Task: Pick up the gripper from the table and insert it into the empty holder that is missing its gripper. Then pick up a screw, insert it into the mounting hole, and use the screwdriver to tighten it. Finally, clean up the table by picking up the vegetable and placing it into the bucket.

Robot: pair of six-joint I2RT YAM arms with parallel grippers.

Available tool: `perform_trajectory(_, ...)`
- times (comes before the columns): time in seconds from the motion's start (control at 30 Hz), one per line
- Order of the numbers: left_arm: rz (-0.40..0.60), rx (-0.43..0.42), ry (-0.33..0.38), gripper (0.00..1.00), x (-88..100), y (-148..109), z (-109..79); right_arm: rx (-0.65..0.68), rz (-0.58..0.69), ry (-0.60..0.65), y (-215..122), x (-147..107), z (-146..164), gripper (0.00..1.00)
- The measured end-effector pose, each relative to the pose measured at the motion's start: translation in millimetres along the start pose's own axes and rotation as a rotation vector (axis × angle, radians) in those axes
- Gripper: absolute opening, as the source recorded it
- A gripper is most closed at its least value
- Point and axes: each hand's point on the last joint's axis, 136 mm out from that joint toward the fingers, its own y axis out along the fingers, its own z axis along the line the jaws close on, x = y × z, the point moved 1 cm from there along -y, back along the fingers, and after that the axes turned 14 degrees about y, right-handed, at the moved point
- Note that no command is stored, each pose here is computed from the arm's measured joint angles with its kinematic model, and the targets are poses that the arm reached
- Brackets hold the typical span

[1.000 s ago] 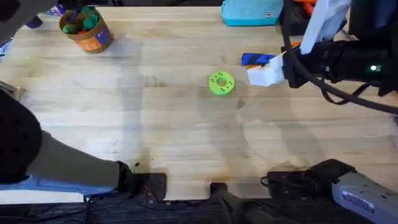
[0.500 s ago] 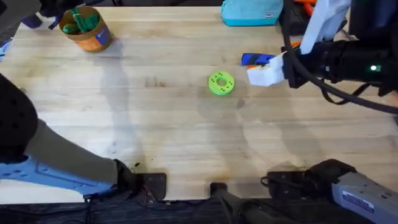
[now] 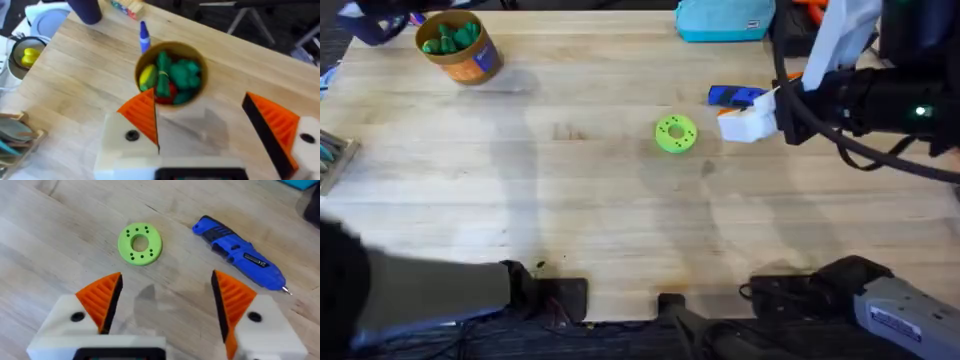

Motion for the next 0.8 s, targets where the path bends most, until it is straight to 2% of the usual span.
perform_trajectory(0.17,-0.047,-0.082,0.146,0.986,7.5,-92.8,-28.8,0.000,0.000,0.000,0.0,-0.1,0.0,0.994)
perform_trajectory(0.3,-0.030,-0.147,0.241,0.986,-10.3,-146.1,-44.5,0.000,0.001,0.000,-0.1,-0.2,0.0,0.994)
perform_trajectory(0.43,0.061,-0.191,0.309,0.986,-41.1,-169.0,-51.5,0.000,0.000,0.000,-0.1,0.0,0.0,0.994)
perform_trajectory(0.6,0.176,-0.243,0.388,0.986,-73.0,-180.4,-62.8,0.000,0.001,0.000,0.0,-0.2,0.0,0.994)
perform_trajectory(0.8,0.195,-0.277,0.430,0.986,-80.7,-186.1,-73.5,0.000,0.001,0.000,0.0,-0.2,0.0,0.994)
